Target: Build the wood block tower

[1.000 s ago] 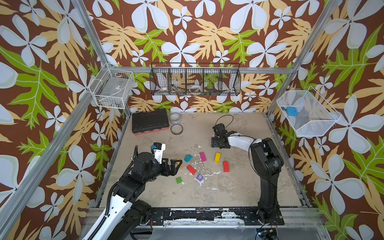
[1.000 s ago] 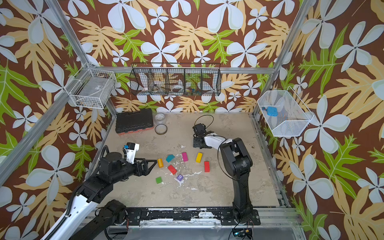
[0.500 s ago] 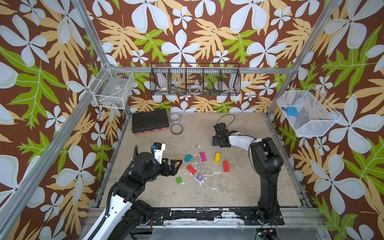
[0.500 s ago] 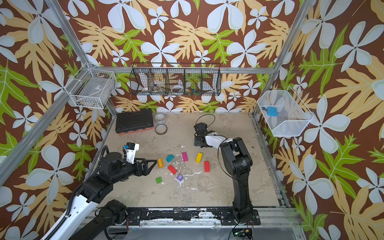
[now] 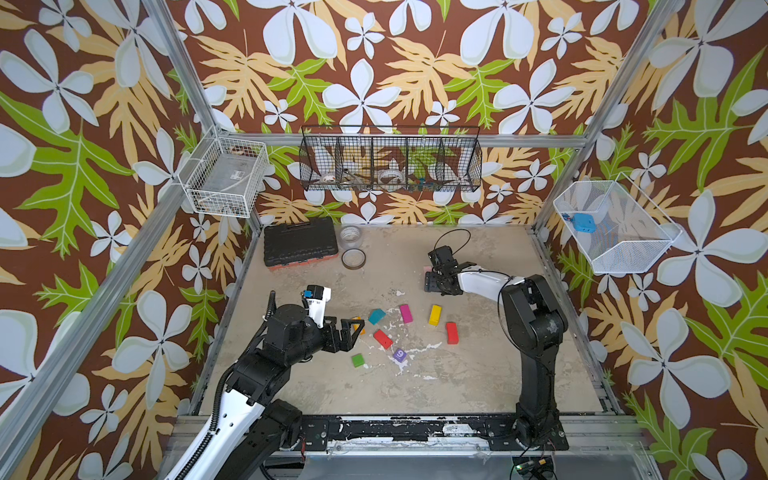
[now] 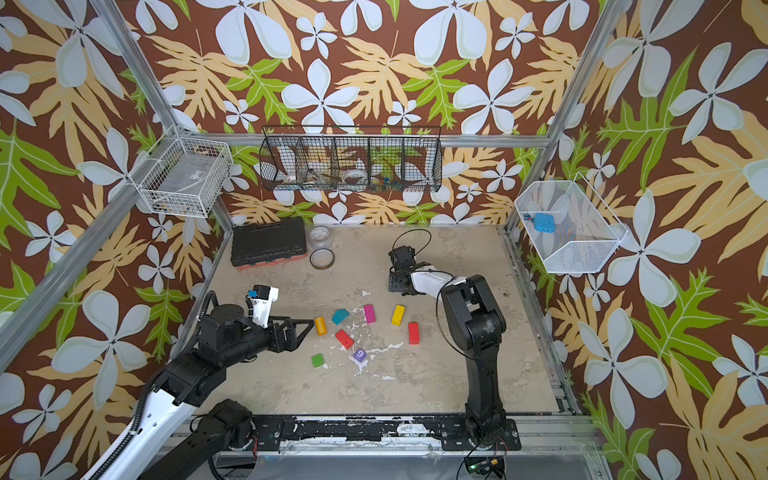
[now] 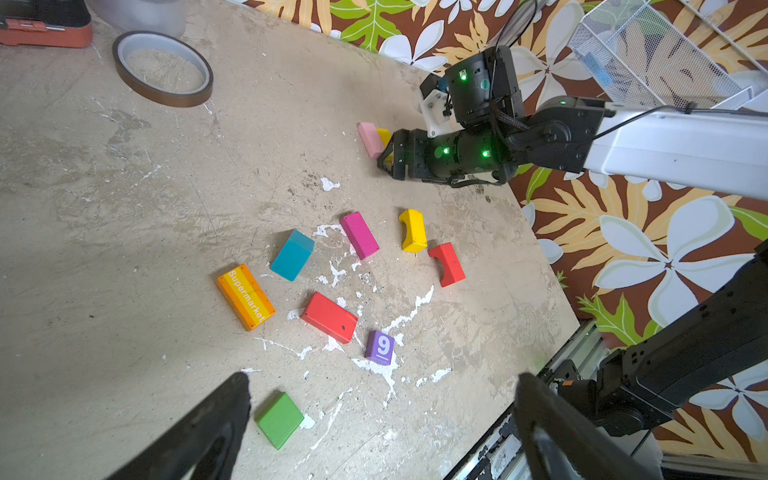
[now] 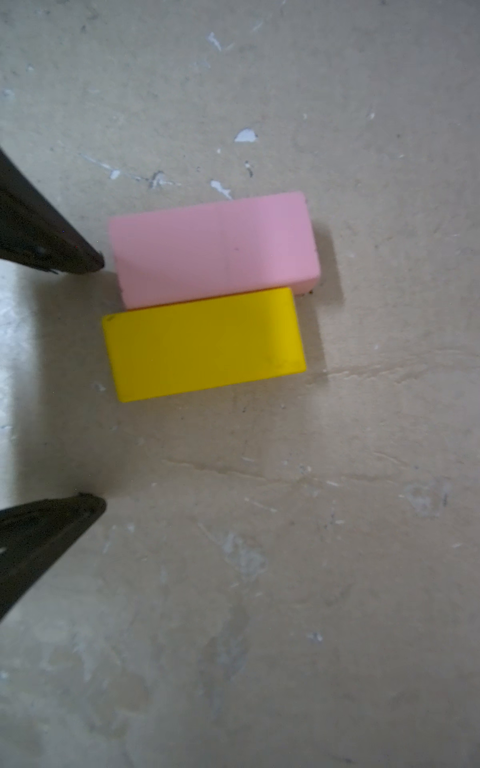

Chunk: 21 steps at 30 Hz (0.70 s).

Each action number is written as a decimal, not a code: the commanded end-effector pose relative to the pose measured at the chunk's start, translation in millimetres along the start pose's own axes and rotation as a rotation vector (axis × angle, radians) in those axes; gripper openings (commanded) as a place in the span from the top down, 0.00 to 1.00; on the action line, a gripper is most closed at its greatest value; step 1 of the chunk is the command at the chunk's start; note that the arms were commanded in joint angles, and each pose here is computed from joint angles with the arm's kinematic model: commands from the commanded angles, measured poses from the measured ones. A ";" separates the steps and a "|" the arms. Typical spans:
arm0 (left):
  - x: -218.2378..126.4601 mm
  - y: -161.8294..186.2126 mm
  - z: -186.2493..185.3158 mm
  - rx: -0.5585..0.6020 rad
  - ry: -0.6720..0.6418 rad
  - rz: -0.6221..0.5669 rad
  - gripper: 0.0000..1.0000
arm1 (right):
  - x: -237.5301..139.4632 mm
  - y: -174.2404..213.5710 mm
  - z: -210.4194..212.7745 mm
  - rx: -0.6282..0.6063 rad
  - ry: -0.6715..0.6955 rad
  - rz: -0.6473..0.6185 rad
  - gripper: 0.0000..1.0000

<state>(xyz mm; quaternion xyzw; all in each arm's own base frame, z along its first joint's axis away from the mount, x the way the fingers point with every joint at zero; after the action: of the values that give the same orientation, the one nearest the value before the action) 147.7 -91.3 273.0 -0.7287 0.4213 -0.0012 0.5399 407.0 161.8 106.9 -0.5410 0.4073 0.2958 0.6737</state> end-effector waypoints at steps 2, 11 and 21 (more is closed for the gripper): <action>0.2 -1.3 -0.8 0.000 0.004 -0.008 0.00 | 0.7 20.1 -7.1 -0.039 0.007 0.135 0.15; 0.5 -1.3 -0.7 -0.001 0.004 -0.007 0.00 | -0.5 19.9 -9.4 -0.028 0.042 0.140 0.28; -0.3 -1.4 -1.0 0.001 0.005 -0.010 0.00 | -3.4 18.4 -23.1 -0.002 0.075 0.132 0.41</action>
<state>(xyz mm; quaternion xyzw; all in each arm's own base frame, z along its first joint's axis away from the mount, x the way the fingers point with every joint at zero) 147.8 -91.4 272.8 -0.7286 0.4215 -0.0009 0.5399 398.5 152.9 109.0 -0.5334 0.4229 0.3038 0.6667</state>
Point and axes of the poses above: each gripper's point midway between its finger pads, its own x axis out along the fingers, its own z axis along the line the jaws close on, y = z × x, the point moved 10 cm from there along -x, back along the fingers, and after that the axes turned 9 degrees about x, right-handed, at the moved point
